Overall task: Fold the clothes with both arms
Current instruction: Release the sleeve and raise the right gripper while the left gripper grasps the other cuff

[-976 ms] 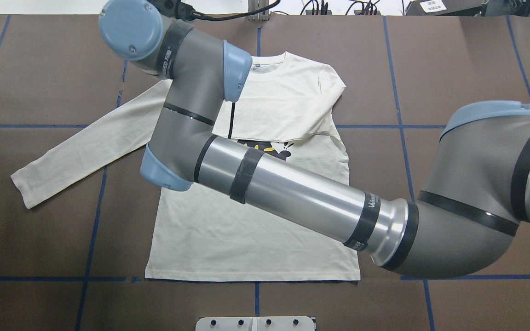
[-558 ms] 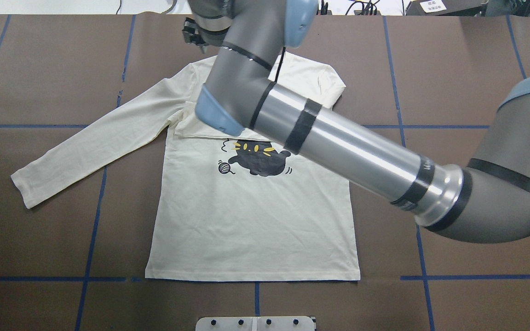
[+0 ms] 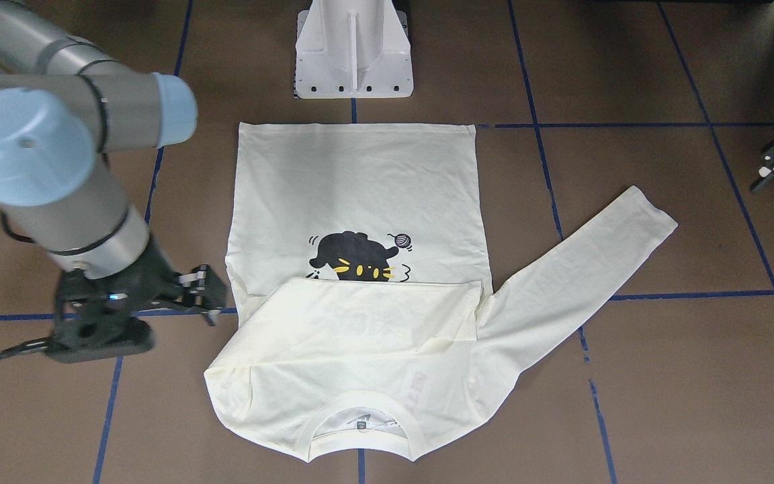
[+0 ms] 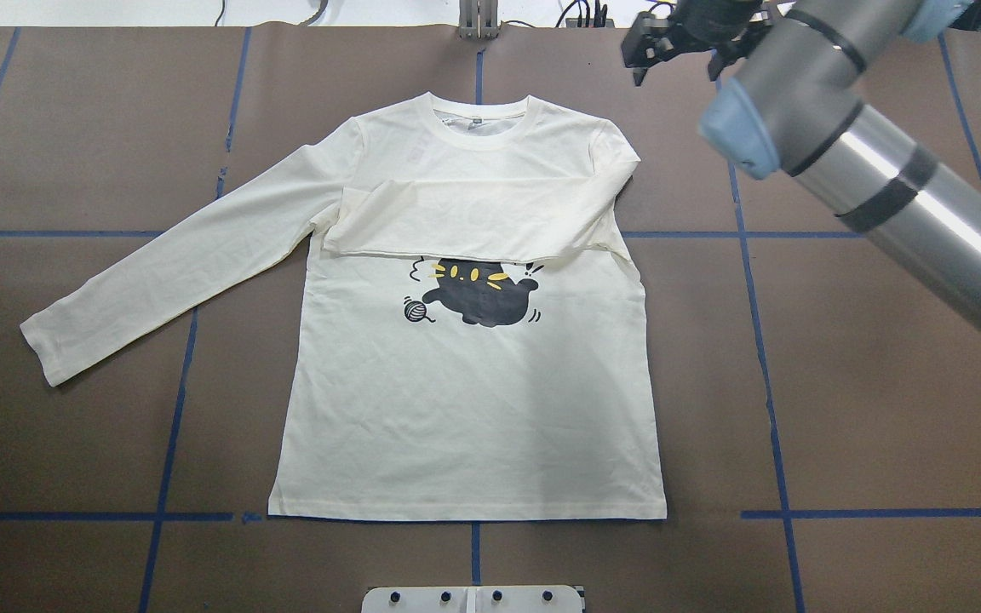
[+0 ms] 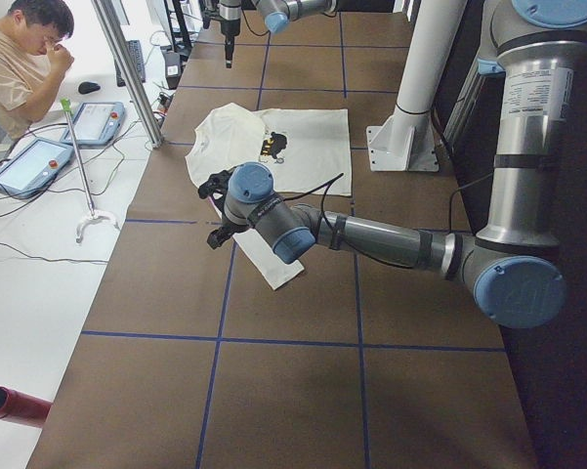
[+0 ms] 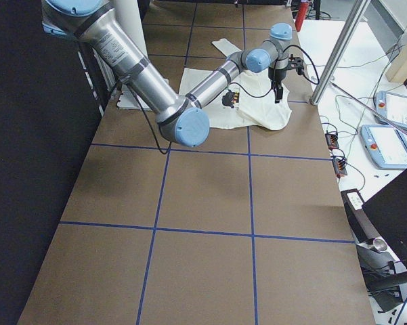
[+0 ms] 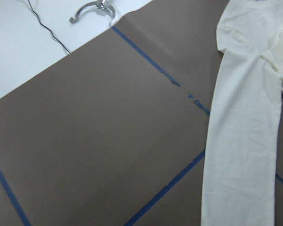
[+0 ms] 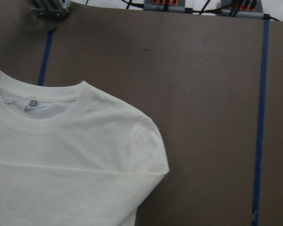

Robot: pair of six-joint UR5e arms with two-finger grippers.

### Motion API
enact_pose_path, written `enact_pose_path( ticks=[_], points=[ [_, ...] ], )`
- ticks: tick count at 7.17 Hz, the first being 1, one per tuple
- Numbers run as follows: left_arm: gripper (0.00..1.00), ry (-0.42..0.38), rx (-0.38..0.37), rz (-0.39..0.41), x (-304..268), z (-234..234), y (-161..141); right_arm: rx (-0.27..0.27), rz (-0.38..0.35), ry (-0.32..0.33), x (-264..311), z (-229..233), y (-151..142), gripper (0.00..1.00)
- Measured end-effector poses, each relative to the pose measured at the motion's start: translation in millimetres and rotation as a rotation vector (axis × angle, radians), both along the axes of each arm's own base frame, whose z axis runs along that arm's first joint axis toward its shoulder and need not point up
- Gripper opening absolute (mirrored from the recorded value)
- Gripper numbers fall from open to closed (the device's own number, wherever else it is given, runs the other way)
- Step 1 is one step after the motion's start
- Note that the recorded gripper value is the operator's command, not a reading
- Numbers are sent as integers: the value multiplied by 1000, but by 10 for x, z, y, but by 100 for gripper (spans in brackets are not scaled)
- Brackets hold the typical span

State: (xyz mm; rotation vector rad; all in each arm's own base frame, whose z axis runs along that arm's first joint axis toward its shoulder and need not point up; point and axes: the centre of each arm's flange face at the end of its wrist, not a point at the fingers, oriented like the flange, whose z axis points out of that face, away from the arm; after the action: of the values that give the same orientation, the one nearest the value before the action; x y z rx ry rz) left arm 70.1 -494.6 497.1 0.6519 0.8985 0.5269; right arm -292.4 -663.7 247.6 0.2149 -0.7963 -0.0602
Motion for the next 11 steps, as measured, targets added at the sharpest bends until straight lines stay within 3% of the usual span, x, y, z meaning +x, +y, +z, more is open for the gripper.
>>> enact_pose_path(
  ticks=[2,4,8,10,11],
  points=[
    [100,-71,-57,8,635,106,511,52,-79,16,950,830,148,100],
    [100,-161,-87,35,1179,363,918,59,-106,6,1527,1352,467,100],
    [97,-242,-112,46,1717,798,1404,57,-103,5,1741,1563,738,100],
    [71,-238,-98,44,1847,1017,1462,51,-102,7,1753,1609,767,100],
    [67,-235,-93,44,1865,1063,1466,51,-102,7,1755,1615,774,100]
  ],
)
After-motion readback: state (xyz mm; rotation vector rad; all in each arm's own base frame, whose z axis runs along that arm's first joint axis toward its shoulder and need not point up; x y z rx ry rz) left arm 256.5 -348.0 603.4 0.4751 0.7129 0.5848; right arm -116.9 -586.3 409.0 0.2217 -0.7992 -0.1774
